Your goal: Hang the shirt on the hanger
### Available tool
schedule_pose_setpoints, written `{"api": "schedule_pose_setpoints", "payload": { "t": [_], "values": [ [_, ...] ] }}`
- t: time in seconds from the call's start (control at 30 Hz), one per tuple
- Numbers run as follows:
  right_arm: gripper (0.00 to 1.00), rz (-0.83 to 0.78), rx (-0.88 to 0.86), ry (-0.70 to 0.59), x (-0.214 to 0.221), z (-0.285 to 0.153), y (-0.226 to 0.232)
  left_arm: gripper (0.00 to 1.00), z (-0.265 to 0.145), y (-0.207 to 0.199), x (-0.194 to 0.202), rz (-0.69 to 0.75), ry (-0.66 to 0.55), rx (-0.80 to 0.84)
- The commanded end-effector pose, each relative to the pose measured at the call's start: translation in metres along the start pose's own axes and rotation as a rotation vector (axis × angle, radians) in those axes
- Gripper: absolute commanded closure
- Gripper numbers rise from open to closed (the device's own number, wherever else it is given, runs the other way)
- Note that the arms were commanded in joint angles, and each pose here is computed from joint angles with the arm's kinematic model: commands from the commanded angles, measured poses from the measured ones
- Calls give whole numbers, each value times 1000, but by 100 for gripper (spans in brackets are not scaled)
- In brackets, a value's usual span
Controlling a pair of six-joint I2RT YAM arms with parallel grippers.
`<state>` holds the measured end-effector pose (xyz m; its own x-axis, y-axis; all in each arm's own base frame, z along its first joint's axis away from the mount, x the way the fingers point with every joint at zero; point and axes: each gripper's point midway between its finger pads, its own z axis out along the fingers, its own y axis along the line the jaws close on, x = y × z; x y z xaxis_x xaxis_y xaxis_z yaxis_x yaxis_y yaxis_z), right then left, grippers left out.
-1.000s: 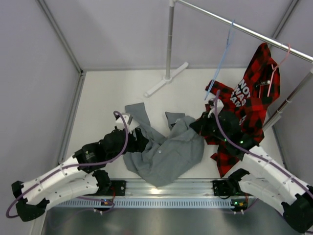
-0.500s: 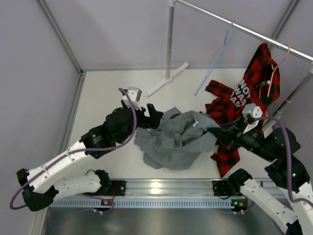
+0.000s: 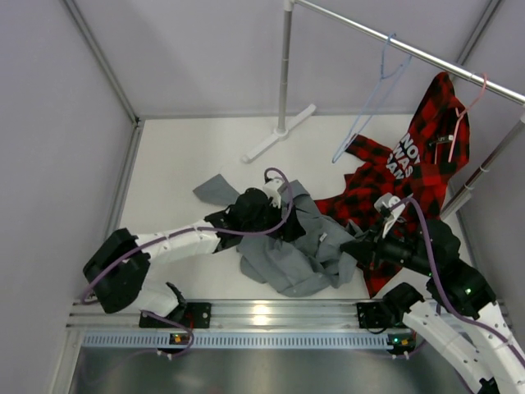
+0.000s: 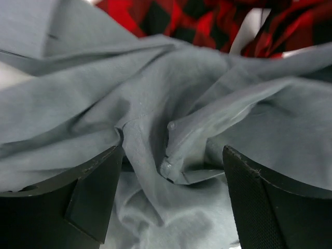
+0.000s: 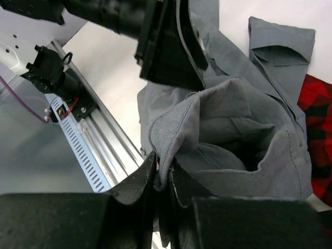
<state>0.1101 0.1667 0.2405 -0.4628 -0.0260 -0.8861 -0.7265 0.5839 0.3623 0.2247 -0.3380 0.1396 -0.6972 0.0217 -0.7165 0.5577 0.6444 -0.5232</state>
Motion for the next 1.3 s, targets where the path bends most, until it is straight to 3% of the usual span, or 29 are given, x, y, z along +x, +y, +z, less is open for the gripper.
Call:
{"api": "schedule_pose_setpoints", "payload": {
  "t": [0.0,0.1,0.13,0.23,0.33,0.37,0.4,0.47,0.57,0.6,0.77,0.97,1.13,1.27],
  "values": [
    [90,-18,2,-54,-21,-7,6,19,15,-26,-4,25,-24,179],
    [93,-28,-18,-66,-23,-7,10,23,25,-38,2,64,-14,291],
    [99,-28,-14,-67,-23,-7,9,25,26,-43,5,74,-2,329],
    [100,-34,-8,-83,-27,-9,9,28,41,-45,9,106,-4,378],
    [100,-40,8,-107,-32,-12,8,45,55,-44,20,123,29,436],
    [100,-41,12,-109,-33,-13,8,54,55,-52,17,123,35,483],
    [100,-42,18,-114,-34,-13,7,70,56,-52,14,115,33,493],
    [100,-44,45,-123,-37,-14,3,82,54,-52,-4,116,-5,490],
    [98,-44,65,-120,-39,-13,0,94,40,-41,-29,164,-52,343],
    [98,-49,70,-113,-40,-10,-2,98,36,-30,-54,173,-125,226],
    [100,-72,30,-118,-57,3,3,100,-51,-36,-121,264,-347,40],
    [100,-134,-257,-179,-113,15,57,100,-161,-17,-168,233,-533,-255],
    [100,-210,-223,-260,-160,12,67,100,-275,-57,-199,364,-723,-202],
    [100,-226,-128,-262,-187,9,63,100,-310,-71,-206,406,-728,-191]
  ]
}}
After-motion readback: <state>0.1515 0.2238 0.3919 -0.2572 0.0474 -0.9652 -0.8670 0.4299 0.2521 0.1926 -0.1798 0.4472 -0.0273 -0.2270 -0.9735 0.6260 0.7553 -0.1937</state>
